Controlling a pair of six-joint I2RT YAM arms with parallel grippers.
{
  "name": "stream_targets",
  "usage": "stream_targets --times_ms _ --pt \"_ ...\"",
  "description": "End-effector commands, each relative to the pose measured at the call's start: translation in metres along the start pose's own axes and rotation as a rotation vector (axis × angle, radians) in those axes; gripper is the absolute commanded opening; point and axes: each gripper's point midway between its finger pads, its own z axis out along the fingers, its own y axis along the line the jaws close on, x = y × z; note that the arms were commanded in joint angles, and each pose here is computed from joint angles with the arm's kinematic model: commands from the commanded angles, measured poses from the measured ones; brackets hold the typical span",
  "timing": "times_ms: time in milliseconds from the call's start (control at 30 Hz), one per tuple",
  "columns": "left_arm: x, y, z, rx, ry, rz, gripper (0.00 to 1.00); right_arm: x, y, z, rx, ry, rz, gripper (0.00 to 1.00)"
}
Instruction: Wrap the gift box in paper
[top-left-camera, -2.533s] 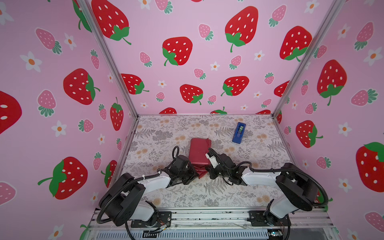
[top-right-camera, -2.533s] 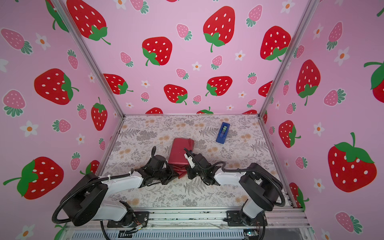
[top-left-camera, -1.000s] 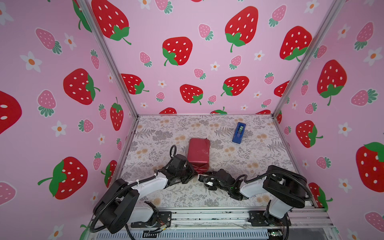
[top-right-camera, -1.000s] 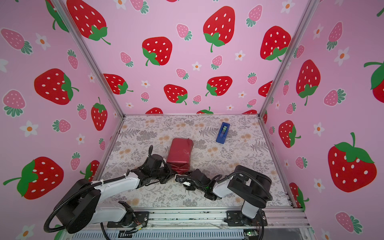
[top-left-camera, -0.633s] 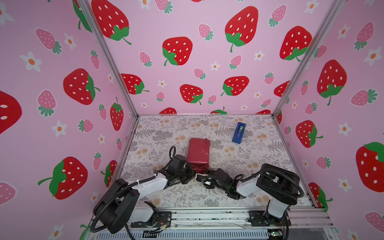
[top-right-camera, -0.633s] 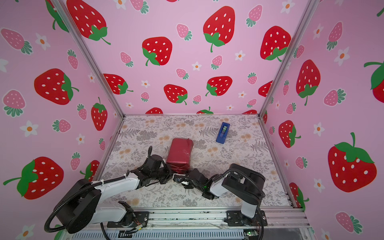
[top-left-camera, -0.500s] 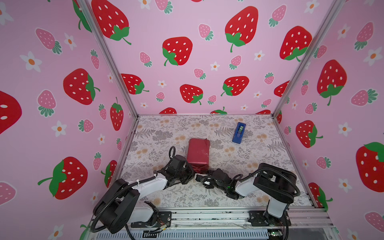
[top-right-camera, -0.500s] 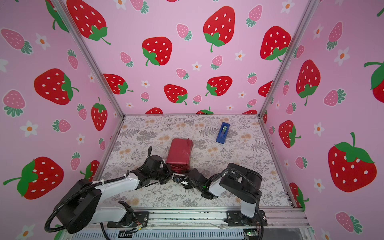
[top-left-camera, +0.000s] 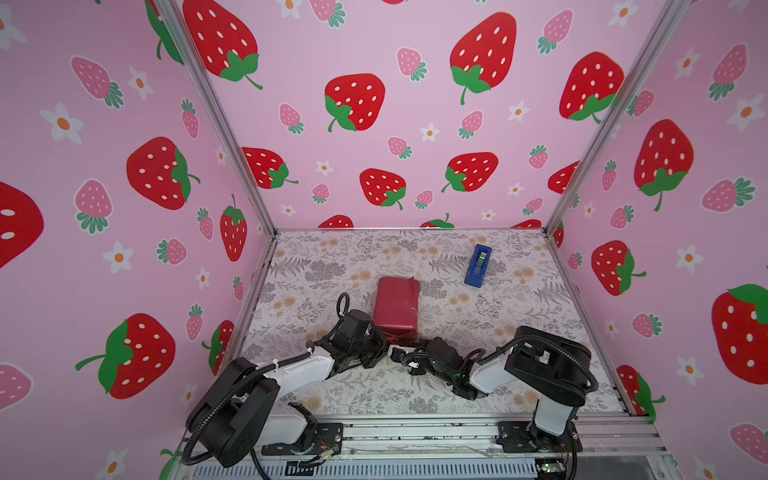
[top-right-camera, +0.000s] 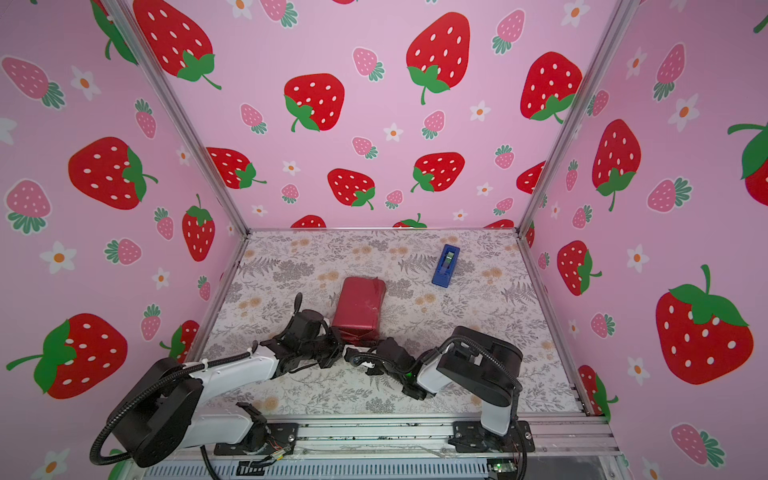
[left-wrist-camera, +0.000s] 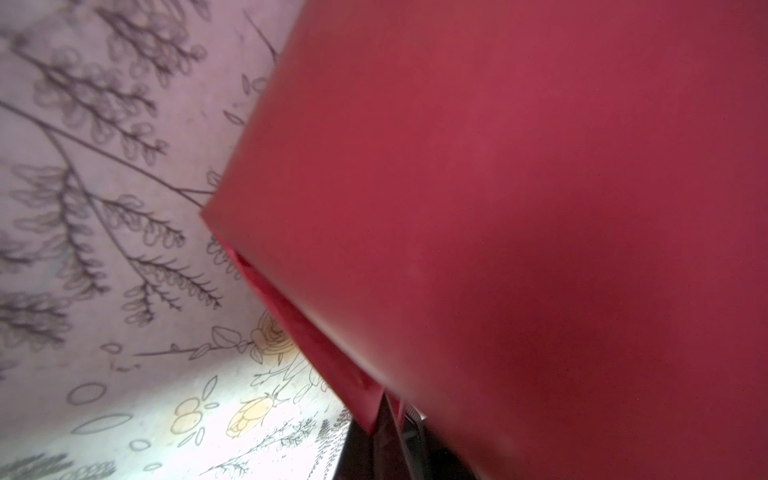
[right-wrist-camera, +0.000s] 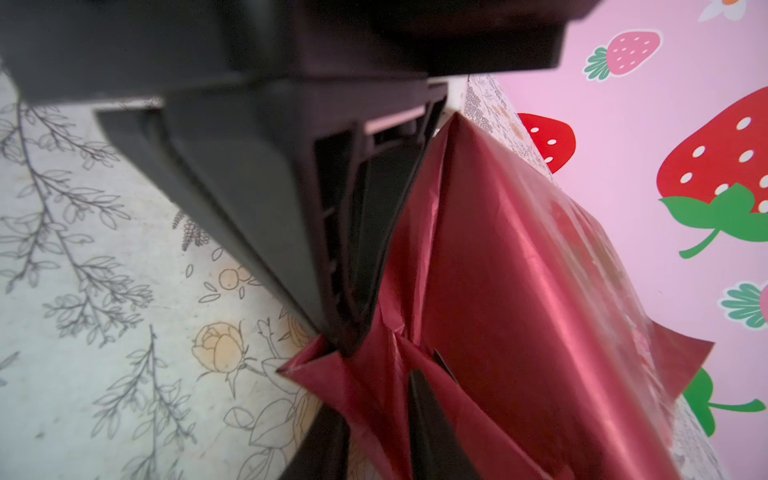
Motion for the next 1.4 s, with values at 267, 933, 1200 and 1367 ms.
stream_targets --times_ms 267,933,1200,1367 --pt "0.0 0.0 -0.002 0.02 0.001 -0.019 0.0 -0.014 0.001 -0.007 -0.01 -0.052 0.004 0.11" --pt "-0.013 -0.019 -0.054 -0.079 -0.135 0.162 0.36 -0.003 0.03 -0.028 -0.134 -0.028 0.04 0.0" --pt "-0.005 -0.072 -0.056 -0.024 -0.024 0.378 0.25 0.0 0.051 -0.05 -0.208 -0.019 0.057 0.0" --pt "0.004 -0.093 -0.035 0.01 0.113 0.449 0.15 0.001 0.048 -0.061 -0.202 -0.022 0.085 0.0"
